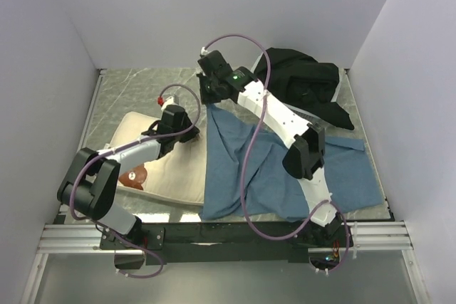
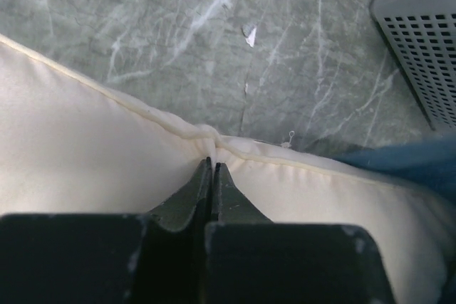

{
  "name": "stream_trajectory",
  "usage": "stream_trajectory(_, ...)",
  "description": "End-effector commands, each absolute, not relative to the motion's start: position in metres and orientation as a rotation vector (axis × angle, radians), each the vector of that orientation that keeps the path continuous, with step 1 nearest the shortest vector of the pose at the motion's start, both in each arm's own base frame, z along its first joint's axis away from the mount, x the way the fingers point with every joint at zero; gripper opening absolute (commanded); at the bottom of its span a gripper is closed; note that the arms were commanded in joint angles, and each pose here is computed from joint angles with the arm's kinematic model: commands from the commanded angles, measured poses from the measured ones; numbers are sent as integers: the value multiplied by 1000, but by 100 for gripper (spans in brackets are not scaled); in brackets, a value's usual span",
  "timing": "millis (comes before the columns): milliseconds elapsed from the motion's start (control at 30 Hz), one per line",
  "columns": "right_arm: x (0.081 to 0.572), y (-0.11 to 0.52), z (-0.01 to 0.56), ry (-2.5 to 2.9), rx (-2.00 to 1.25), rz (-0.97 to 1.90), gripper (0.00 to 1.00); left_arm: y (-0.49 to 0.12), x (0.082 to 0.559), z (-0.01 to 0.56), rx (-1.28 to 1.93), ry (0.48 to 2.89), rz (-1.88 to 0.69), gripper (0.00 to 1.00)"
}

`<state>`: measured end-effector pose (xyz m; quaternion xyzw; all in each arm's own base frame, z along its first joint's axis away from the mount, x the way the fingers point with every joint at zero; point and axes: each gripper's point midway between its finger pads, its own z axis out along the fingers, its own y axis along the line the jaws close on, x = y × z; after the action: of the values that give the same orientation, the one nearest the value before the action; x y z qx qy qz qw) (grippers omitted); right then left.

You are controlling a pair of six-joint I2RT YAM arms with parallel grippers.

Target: Put the pillow into the pillowcase

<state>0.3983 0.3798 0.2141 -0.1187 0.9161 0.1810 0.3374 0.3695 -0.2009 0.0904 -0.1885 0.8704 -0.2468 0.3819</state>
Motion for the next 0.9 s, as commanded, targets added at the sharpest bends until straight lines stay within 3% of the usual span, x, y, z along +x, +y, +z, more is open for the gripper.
stream_trajectory(0, 432, 410, 235, 2250, -306, 578, 1, -239, 335, 94, -413, 2282, -781, 1)
stream_trajectory(167, 423, 422, 245, 2240, -302, 683, 0, -234, 322, 79, -470, 2302, -791, 1)
stream_trajectory(333, 376, 434, 255, 2209, -380, 694, 0, -207, 355, 76, -610, 2289, -782, 1)
stream_trajectory(367, 362, 435, 236, 2247, -410, 686, 2, -193, 366, 75, -655, 2277, -764, 1)
stream_trajectory(467, 353, 425, 252, 2203, -394, 718, 23, -180, 388, 76, -693, 2279, -769, 1)
stream_trajectory(500, 354, 419, 249, 2221, -394, 685, 37, -180, 396, 80, -691, 2269, -777, 1)
stream_trajectory(700, 355, 373, 251, 2237, -345, 402, 73, -186, 413, 94, -670, 2245, -801, 1)
stream_trajectory(867, 316, 322, 216, 2260, -286, 252, 81, -187, 418, 93, -679, 2242, -802, 1)
